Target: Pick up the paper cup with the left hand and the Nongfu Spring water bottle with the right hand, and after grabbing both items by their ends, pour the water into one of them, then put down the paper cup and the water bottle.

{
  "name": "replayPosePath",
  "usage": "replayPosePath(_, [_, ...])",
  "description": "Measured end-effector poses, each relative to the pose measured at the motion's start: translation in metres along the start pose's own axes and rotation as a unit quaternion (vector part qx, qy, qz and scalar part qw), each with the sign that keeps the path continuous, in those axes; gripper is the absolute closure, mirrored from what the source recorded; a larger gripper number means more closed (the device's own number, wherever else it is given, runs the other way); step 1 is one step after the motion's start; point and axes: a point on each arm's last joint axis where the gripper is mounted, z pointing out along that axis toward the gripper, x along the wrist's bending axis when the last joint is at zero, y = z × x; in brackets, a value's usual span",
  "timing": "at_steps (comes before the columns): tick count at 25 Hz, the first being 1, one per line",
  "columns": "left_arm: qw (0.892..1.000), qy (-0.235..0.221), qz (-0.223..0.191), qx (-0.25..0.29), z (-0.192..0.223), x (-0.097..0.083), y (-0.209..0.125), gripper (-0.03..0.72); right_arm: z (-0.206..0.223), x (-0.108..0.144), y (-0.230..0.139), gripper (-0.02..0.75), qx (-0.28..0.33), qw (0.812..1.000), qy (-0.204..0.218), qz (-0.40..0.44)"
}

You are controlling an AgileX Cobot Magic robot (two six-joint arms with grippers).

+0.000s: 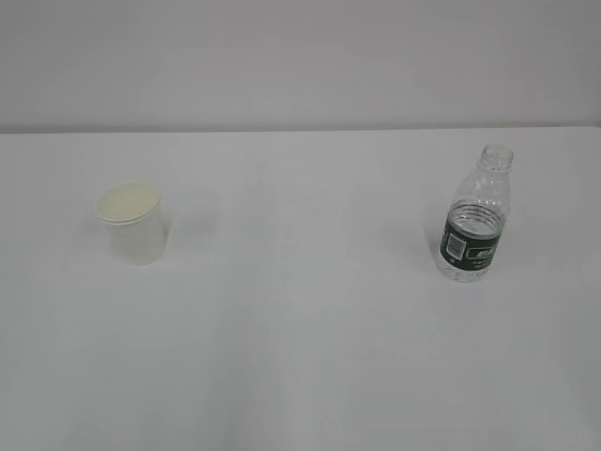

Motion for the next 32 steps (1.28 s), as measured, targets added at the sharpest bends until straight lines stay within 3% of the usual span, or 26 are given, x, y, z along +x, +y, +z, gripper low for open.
replayPosePath(17, [1.000,0.000,0.000,0.000,0.0000,0.0000,0.0000,0.260,0.0000,0.0000,0.0000,0.335,0.000,1.000,0.000,0.000])
replayPosePath(32, [1.000,-0.004,-0.002,-0.016,-0.0024,-0.0008,0.0046,0.268,-0.0012,0.0000,0.0022,0.335,-0.010,1.000,0.000,0.000])
